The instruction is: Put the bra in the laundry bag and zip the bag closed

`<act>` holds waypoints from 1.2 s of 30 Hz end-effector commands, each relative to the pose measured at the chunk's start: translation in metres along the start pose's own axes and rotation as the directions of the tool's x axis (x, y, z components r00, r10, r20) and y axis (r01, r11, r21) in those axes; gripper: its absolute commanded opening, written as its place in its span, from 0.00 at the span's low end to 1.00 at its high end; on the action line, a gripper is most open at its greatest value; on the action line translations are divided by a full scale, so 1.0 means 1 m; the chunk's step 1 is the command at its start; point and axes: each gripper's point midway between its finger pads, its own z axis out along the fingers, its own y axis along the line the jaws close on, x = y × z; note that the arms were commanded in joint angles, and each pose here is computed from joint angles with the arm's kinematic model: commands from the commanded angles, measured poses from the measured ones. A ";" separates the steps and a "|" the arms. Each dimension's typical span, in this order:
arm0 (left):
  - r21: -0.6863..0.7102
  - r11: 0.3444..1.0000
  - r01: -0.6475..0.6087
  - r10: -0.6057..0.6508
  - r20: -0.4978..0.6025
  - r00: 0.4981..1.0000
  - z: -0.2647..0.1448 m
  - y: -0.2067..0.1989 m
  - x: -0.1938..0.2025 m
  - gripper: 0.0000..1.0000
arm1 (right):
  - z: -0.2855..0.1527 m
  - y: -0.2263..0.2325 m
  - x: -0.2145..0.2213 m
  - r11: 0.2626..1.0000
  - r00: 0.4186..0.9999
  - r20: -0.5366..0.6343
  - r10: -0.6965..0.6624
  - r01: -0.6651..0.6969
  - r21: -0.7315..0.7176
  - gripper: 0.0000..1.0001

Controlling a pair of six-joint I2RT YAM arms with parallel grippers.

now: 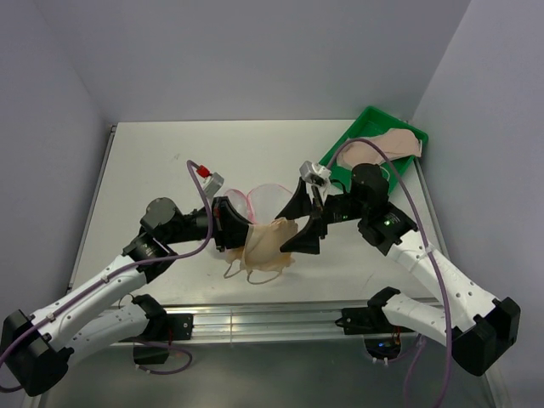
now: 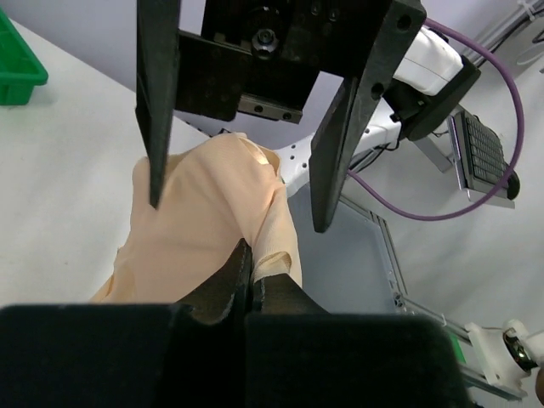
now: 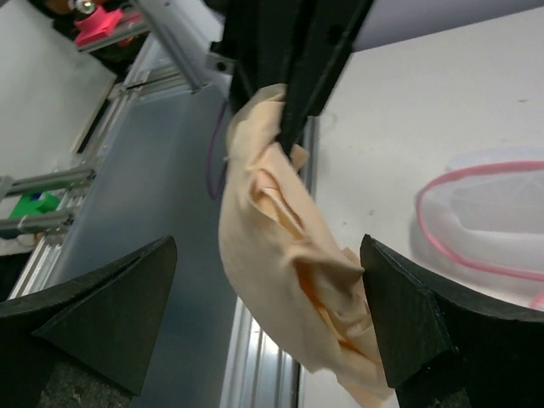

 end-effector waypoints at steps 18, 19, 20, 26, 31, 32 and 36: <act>-0.369 0.926 -0.078 0.125 0.104 0.987 -0.017 0.025 -0.064 0.87 | 0.012 0.005 0.004 1.000 0.996 0.091 0.007 -0.007 -0.004 0.02; -0.513 0.856 -0.059 0.164 0.162 0.973 -0.031 0.045 -0.081 0.89 | 0.012 0.002 0.004 1.000 0.995 0.094 0.014 -0.015 0.017 0.01; -0.586 0.809 -0.036 0.187 0.199 0.962 -0.042 0.051 -0.096 0.89 | 0.012 -0.002 0.004 0.999 0.995 0.101 0.025 -0.029 0.043 0.00; -0.846 0.502 0.179 0.241 0.335 0.911 -0.124 0.102 -0.106 0.84 | 0.006 -0.021 -0.022 0.979 0.971 0.235 0.038 -0.084 0.188 0.00; -0.894 0.380 0.236 0.158 0.314 0.936 -0.144 0.150 -0.056 0.63 | -0.004 -0.052 -0.048 0.917 0.928 0.366 0.064 -0.200 0.345 0.00; -0.896 0.375 0.238 0.144 0.310 0.940 -0.143 0.158 -0.049 0.63 | -0.005 -0.059 -0.050 0.902 0.919 0.387 0.079 -0.231 0.365 0.00; -0.909 0.346 0.232 0.054 0.267 0.962 -0.132 0.199 -0.013 0.66 | -0.010 -0.080 -0.070 0.850 0.851 0.513 0.111 -0.349 0.394 0.00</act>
